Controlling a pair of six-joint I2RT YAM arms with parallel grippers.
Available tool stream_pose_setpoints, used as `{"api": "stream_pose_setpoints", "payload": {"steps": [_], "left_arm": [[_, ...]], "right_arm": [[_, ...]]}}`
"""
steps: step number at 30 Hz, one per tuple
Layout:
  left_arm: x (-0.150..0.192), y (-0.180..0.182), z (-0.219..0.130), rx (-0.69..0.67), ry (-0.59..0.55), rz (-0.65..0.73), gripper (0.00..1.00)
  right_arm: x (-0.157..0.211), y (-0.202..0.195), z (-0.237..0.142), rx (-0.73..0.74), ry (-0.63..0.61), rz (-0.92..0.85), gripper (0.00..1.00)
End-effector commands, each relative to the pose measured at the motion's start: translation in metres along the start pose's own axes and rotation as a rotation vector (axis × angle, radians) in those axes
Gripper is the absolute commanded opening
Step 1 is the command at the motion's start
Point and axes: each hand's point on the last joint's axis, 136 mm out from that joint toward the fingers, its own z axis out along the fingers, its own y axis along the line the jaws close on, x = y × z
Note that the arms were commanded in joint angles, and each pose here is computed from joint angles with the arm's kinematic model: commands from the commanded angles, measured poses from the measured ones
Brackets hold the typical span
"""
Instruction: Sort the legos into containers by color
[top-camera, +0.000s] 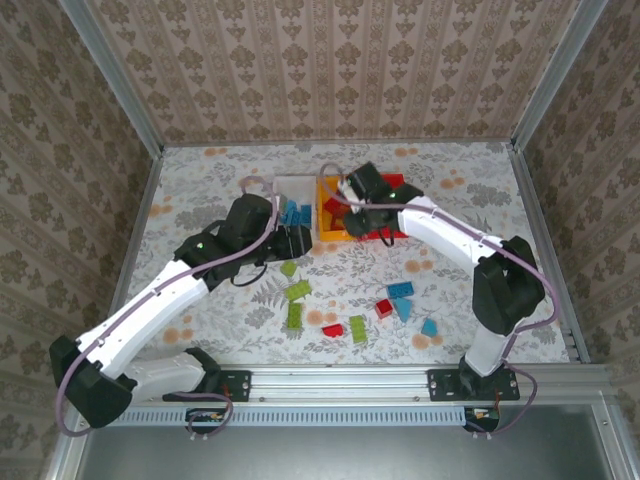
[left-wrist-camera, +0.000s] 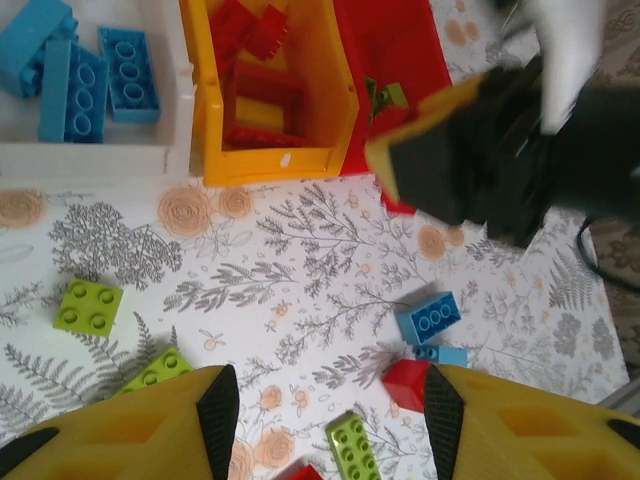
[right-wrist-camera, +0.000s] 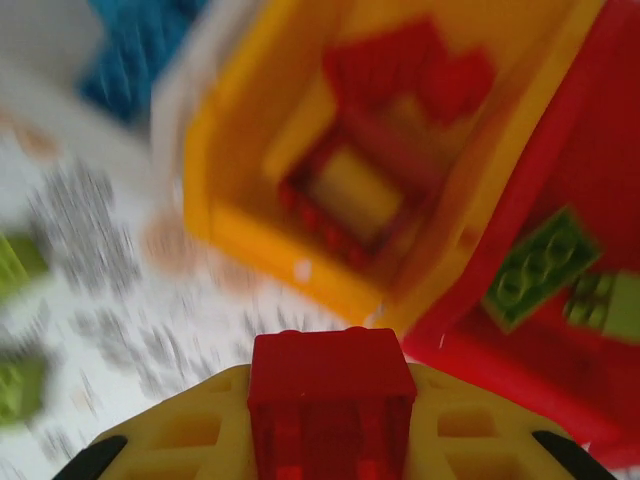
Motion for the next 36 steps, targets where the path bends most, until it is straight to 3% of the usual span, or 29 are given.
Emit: {"api": "stream_pose_setpoints", "payload": {"steps": [1, 7, 12, 21, 28, 36], "left_arm": [[-0.018, -0.003, 0.001, -0.033, -0.058, 0.059, 0.54], [-0.027, -0.012, 0.011, -0.046, -0.060, 0.129, 0.54], [-0.039, -0.020, 0.021, -0.053, -0.070, 0.175, 0.56], [-0.040, -0.019, 0.020, -0.059, -0.076, 0.170, 0.56], [-0.025, -0.007, 0.020, -0.083, -0.029, 0.175, 0.58], [-0.001, 0.015, 0.024, -0.135, 0.070, 0.174, 0.59]], "right_arm": [[-0.046, 0.011, 0.010, -0.091, -0.086, 0.195, 0.20], [-0.101, -0.012, 0.042, -0.045, -0.163, 0.321, 0.21], [-0.097, -0.038, 0.074, 0.109, -0.071, 0.274, 0.21], [-0.089, -0.031, 0.114, 0.061, -0.021, 0.312, 0.26], [-0.094, -0.032, 0.100, 0.059, -0.037, 0.310, 0.55], [-0.106, -0.032, 0.040, 0.046, -0.150, 0.272, 0.60]]}}
